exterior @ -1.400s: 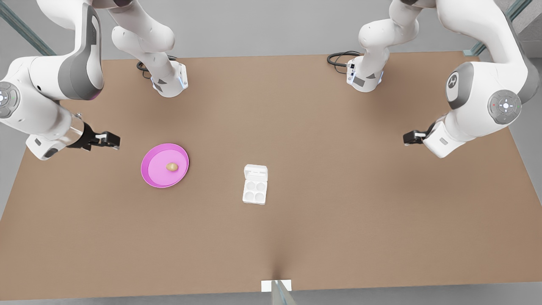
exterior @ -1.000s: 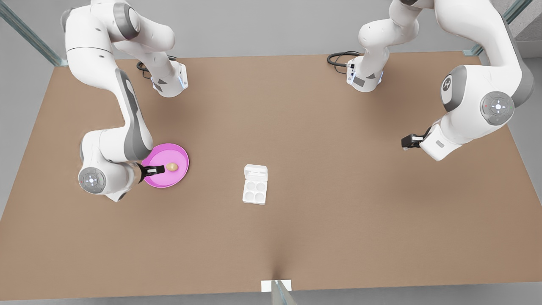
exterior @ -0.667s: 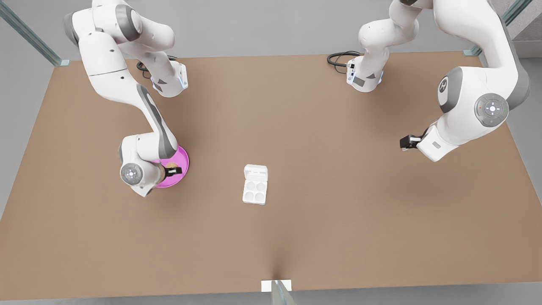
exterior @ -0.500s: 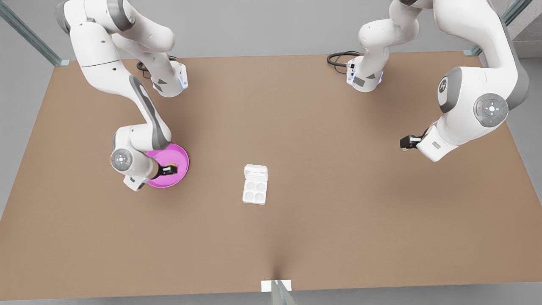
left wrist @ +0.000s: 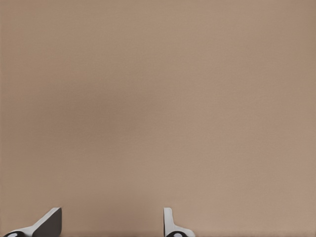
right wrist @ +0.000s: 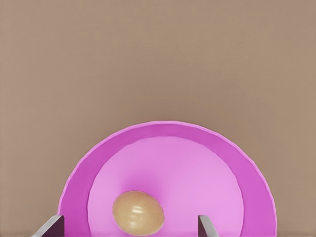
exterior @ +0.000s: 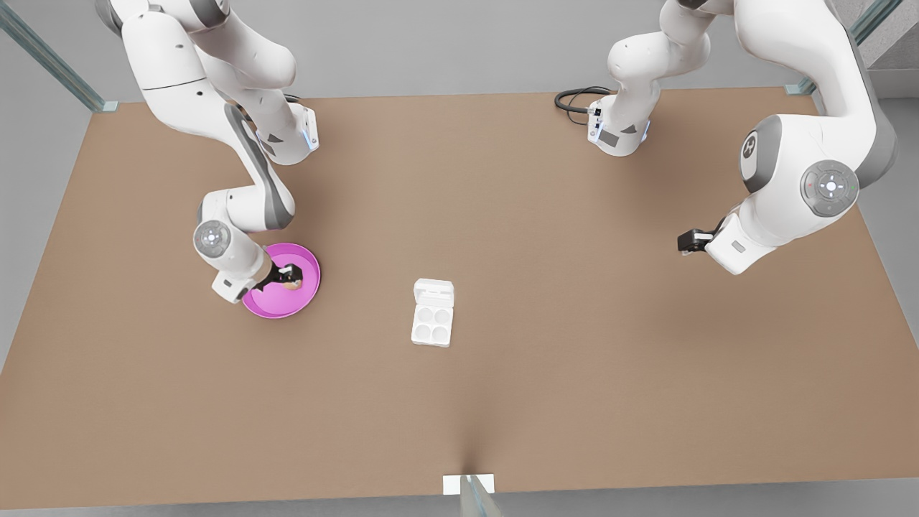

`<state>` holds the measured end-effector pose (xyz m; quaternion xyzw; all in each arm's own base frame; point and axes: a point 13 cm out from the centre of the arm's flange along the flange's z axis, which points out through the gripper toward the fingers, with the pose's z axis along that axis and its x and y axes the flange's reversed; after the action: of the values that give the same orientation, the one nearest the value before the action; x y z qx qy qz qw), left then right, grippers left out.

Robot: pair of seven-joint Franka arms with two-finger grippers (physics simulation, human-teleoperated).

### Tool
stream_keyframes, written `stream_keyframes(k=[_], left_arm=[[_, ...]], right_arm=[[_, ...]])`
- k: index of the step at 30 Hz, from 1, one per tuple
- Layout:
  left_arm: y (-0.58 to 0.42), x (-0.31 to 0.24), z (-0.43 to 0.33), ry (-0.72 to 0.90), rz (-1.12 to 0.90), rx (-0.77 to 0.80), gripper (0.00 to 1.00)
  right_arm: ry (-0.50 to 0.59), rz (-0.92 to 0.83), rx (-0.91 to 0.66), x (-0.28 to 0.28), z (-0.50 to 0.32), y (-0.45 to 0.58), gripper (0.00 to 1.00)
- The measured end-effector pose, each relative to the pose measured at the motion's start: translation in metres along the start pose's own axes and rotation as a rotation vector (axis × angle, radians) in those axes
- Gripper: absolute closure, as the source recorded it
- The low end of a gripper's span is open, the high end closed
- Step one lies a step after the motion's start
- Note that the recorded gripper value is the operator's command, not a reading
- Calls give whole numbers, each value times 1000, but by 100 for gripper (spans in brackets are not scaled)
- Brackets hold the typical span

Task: Pack egg into the box and close the box lid

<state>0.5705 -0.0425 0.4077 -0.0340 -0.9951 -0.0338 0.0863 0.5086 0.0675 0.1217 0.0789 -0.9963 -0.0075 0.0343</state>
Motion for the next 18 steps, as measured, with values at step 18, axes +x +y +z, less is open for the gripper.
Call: stream_keyframes(k=[18], left_arm=[[-4, 5, 2, 15, 6, -4, 0]], right_arm=[[33, 35, -22, 34, 50, 11, 0]])
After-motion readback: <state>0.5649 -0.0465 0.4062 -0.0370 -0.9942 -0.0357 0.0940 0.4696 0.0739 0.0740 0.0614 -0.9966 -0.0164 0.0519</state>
